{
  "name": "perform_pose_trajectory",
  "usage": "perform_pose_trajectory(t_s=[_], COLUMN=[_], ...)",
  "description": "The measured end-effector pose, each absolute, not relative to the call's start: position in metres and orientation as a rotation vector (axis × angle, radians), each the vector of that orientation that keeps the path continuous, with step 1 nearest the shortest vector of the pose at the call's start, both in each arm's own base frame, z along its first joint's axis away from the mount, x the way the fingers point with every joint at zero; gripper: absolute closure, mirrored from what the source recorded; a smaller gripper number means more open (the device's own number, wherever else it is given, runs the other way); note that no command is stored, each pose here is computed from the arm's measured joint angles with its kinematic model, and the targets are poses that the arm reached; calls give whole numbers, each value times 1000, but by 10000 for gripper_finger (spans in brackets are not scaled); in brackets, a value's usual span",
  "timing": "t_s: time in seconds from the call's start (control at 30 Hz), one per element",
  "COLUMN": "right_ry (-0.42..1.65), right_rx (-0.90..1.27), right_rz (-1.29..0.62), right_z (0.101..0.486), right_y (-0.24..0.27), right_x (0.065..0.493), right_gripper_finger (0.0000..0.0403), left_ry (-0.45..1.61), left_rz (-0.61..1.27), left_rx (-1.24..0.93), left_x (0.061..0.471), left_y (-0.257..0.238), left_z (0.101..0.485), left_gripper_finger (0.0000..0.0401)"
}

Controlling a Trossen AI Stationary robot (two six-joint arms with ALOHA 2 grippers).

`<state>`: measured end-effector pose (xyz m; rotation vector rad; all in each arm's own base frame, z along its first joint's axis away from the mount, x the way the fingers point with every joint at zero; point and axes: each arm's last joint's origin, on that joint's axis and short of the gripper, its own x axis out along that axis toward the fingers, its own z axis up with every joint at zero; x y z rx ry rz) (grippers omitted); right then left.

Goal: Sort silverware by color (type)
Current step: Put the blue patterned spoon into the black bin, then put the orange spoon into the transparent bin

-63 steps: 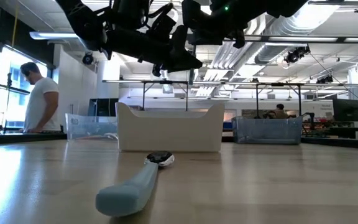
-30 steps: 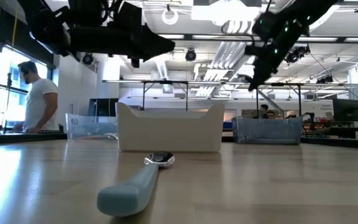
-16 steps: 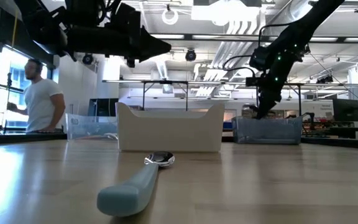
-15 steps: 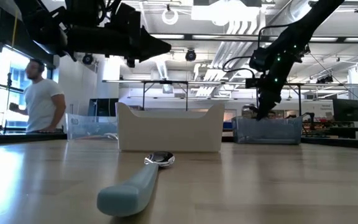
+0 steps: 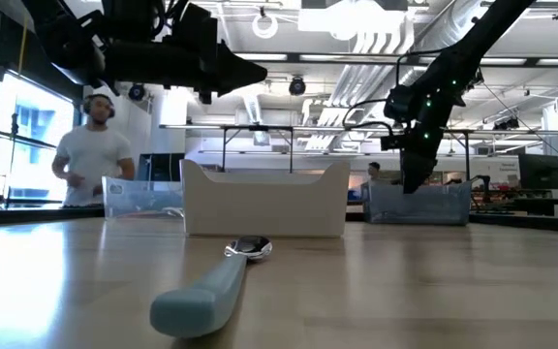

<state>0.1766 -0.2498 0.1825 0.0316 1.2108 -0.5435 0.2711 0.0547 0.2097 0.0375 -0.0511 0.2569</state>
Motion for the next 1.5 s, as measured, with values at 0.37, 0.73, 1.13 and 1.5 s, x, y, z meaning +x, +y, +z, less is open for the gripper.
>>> perform_pose_trajectory(t_s=[0.37,0.73,1.13,1.5], right_ry=[1069,538,127,63], right_rx=[48,30,-17,-91], right_rz=[-592,-514,-509,-494], right_z=[250,238,202,209], right_y=[-232,-142,-56,-48], right_x=[198,202,185,186], right_gripper_finger=[306,396,401,402], left_ry=[57,149,291,678], left_rz=[279,193,292,521], left_rx=[27,94,78,-138], left_x=[270,273,245,198], left_y=[61,41,6,-11], left_z=[199,191,211,219], left_gripper_finger=[350,398,400,401])
